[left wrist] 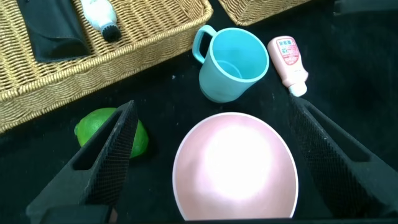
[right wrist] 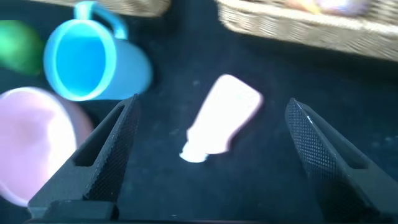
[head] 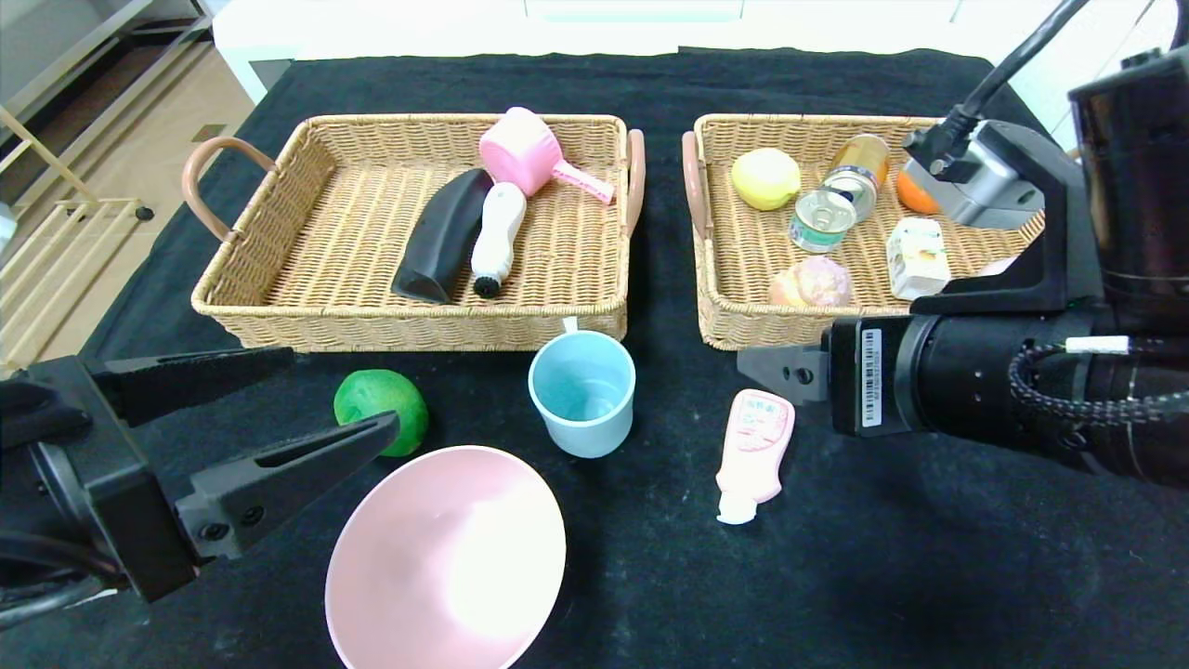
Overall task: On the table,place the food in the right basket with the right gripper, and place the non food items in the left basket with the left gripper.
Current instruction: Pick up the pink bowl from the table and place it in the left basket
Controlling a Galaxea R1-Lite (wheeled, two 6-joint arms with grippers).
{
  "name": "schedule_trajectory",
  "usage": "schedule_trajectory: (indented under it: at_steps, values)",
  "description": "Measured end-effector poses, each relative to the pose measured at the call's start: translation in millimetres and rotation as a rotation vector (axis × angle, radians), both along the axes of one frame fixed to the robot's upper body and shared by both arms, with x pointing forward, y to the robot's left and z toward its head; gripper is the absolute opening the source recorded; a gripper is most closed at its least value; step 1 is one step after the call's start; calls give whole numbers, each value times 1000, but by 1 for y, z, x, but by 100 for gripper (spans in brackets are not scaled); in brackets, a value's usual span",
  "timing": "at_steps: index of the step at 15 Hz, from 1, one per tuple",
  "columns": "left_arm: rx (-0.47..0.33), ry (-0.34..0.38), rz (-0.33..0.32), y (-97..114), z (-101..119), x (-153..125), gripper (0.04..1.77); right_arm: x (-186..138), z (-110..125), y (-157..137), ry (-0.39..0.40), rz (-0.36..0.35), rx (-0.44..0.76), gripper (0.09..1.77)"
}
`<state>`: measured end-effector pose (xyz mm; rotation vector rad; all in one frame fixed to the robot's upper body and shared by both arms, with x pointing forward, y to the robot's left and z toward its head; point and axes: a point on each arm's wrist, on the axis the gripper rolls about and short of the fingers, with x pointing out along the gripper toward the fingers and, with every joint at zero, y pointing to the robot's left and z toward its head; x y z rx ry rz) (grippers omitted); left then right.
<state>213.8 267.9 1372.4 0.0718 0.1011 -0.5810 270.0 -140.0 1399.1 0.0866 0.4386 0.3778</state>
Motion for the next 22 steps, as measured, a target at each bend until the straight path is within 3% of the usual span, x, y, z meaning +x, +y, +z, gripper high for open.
schedule_trajectory:
  at_steps: [4,10,14,19,22]
  values:
    - [7,12,0,0,-1,1,172,-4,-17,-5,-92,219,26,170]
    - [24,47,-4,-3,-7,4,172,4,-43,-56,-280,472,86,170]
    - [35,57,-6,-6,-8,3,172,1,-60,-72,-354,523,42,170]
    - [40,53,5,-9,-7,2,172,1,-73,-81,-399,492,45,170]
    - [50,36,60,-15,-2,3,172,2,-75,-82,-394,483,46,170]
